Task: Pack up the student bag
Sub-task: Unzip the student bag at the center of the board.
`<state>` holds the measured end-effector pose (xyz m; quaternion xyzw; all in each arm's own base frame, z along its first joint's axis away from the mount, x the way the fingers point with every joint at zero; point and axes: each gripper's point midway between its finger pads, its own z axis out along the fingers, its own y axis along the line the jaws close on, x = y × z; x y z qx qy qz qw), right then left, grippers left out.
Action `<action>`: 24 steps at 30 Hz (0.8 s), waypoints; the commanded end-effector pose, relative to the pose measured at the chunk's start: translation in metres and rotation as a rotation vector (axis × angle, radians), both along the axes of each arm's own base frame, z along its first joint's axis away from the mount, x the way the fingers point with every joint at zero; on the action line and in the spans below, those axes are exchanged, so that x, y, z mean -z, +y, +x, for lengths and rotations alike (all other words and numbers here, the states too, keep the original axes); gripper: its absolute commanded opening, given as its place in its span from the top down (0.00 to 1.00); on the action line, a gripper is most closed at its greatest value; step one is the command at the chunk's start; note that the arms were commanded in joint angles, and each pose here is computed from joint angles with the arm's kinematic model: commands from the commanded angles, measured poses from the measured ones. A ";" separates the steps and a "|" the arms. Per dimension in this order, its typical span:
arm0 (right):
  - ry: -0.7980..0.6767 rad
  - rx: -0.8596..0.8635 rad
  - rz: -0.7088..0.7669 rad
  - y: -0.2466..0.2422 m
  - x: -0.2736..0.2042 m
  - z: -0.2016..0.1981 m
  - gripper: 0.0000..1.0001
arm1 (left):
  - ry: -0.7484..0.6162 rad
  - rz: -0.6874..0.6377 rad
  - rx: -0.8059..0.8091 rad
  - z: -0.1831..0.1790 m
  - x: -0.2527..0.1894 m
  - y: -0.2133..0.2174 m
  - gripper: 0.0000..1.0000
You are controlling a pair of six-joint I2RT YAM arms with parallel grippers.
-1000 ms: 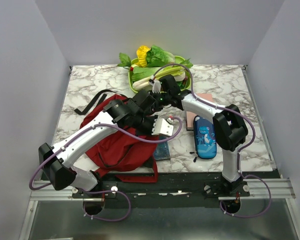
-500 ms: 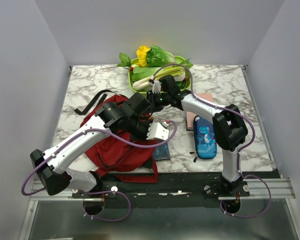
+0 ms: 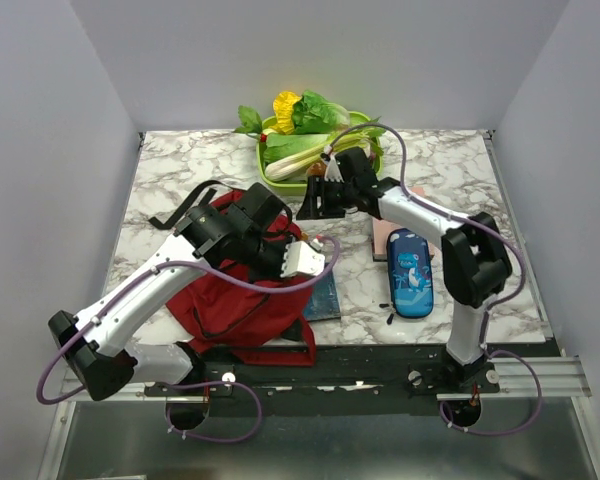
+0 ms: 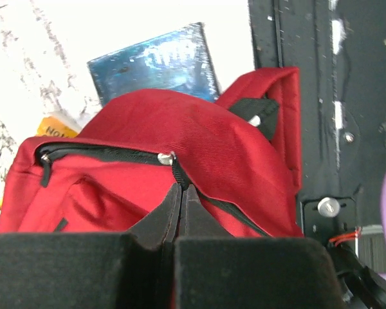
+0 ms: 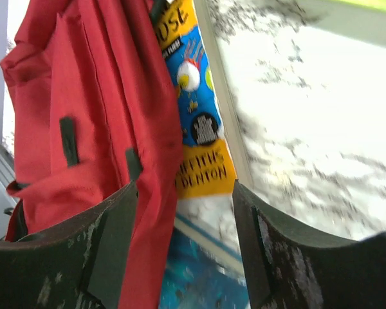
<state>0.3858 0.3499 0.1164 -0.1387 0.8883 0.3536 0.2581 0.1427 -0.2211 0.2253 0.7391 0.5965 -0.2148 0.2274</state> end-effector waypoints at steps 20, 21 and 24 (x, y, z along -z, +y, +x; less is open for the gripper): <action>0.153 -0.098 0.062 0.014 -0.023 -0.119 0.39 | 0.028 -0.023 -0.166 0.073 -0.034 -0.033 1.00; 0.162 -0.105 0.069 0.016 -0.022 -0.119 0.44 | 0.025 -0.016 -0.156 0.073 -0.034 -0.033 1.00; 0.170 -0.127 0.079 0.022 -0.022 -0.120 0.57 | 0.034 -0.008 -0.139 0.068 -0.039 -0.033 1.00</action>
